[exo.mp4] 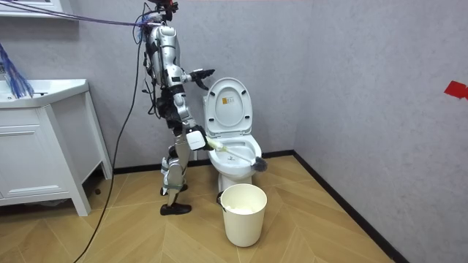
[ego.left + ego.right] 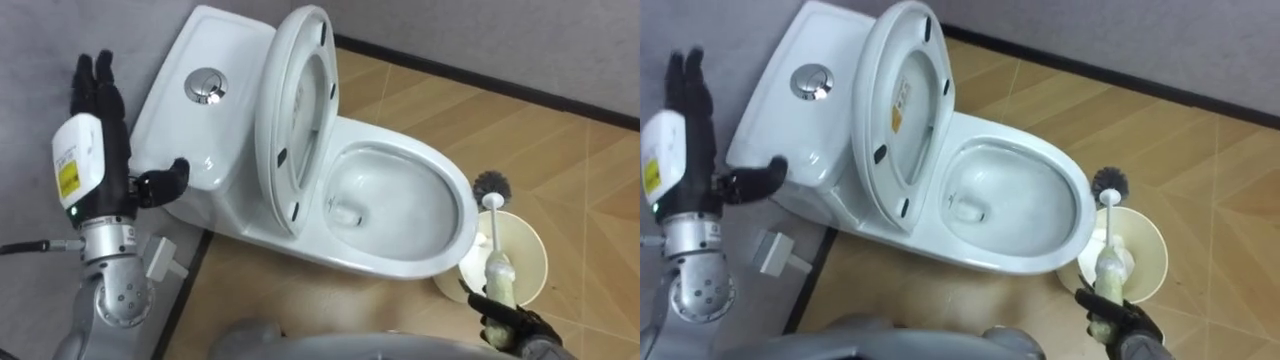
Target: Brush toilet
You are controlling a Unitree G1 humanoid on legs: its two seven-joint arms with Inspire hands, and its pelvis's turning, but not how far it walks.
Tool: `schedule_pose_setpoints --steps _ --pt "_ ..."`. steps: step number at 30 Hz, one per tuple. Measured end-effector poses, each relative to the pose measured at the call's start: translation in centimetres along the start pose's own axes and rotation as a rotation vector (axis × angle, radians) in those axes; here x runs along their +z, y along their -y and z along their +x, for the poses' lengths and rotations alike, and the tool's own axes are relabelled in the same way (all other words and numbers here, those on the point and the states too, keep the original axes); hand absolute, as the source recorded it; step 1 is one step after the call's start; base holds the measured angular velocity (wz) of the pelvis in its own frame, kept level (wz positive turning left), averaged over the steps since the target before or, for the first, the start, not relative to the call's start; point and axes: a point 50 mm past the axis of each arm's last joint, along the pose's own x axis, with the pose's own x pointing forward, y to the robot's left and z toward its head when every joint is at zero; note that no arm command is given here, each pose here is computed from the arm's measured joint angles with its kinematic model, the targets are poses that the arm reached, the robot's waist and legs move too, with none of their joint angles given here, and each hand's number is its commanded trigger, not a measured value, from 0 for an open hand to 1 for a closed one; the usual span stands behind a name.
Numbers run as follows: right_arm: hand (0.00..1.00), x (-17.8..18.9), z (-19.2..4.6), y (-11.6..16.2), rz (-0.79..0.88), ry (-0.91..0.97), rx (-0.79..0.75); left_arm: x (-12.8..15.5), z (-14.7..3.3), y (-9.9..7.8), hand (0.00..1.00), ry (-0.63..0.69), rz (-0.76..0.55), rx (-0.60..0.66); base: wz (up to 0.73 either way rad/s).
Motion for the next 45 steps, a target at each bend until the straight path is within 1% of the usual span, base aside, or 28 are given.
schedule_pose_setpoints --steps 4,6,10,12,15,20,22,24,26,28,32,35,38,43,45 --pt "1.00 0.5 0.1 -0.3 -0.071 0.017 0.016 0.2 0.0 0.1 0.00 0.028 0.034 -0.003 -0.13" --pt "1.00 0.5 0.1 -0.3 -0.095 0.018 0.017 0.5 -0.2 0.5 0.00 0.048 0.042 -0.024 0.00" --pt "1.00 0.9 0.1 -0.7 -0.151 0.021 0.040 0.4 -0.5 1.3 0.00 0.046 0.038 -0.072 0.00" --pt "1.00 1.6 0.3 -1.3 -0.182 0.034 0.065 0.5 -1.0 2.4 0.00 0.047 0.035 -0.160 -0.05" --pt "1.00 2.4 0.4 -2.0 -0.215 0.052 0.094 0.5 -1.5 3.2 0.00 0.070 0.045 -0.270 -0.02" --pt "1.00 4.1 0.4 -2.7 -0.322 0.117 0.107 0.0 -2.1 4.0 0.00 0.058 0.061 -0.366 -0.10" --pt "1.00 4.8 0.4 -3.2 -0.362 0.149 0.105 -0.5 -2.6 4.8 0.00 0.037 0.070 -0.427 -0.16" --pt "1.00 6.1 0.3 -4.1 -0.434 0.204 0.110 -2.0 -3.8 5.8 0.00 -0.025 0.098 -0.526 -0.09" --pt "1.00 6.6 0.2 -4.4 -0.494 0.230 0.095 -2.7 -4.5 6.2 0.00 -0.046 0.119 -0.592 -0.08" --pt "1.00 7.1 0.1 -4.7 -0.552 0.256 0.083 -2.7 -4.5 6.3 0.00 -0.043 0.118 -0.600 -0.09" --pt "1.00 9.1 -0.6 -6.4 -0.746 0.387 0.086 -3.3 -4.8 6.4 0.00 -0.061 0.136 -0.627 -0.06" --pt "1.00 9.6 -0.9 -6.9 -0.839 0.425 0.088 -3.5 -4.6 6.7 0.00 -0.064 0.143 -0.656 0.07" --pt "1.00 9.6 -0.8 -6.5 -0.914 0.414 0.068 -3.6 -4.3 6.9 0.00 -0.066 0.148 -0.677 0.04" --pt "1.00 9.5 -0.6 -5.3 -0.973 0.367 0.034 -3.7 -3.9 6.8 0.00 -0.057 0.169 -0.677 -0.02" --pt "1.00 9.6 -0.6 -4.8 -1.014 0.352 0.010 -4.0 -3.8 6.4 0.00 -0.033 0.219 -0.687 -0.05"
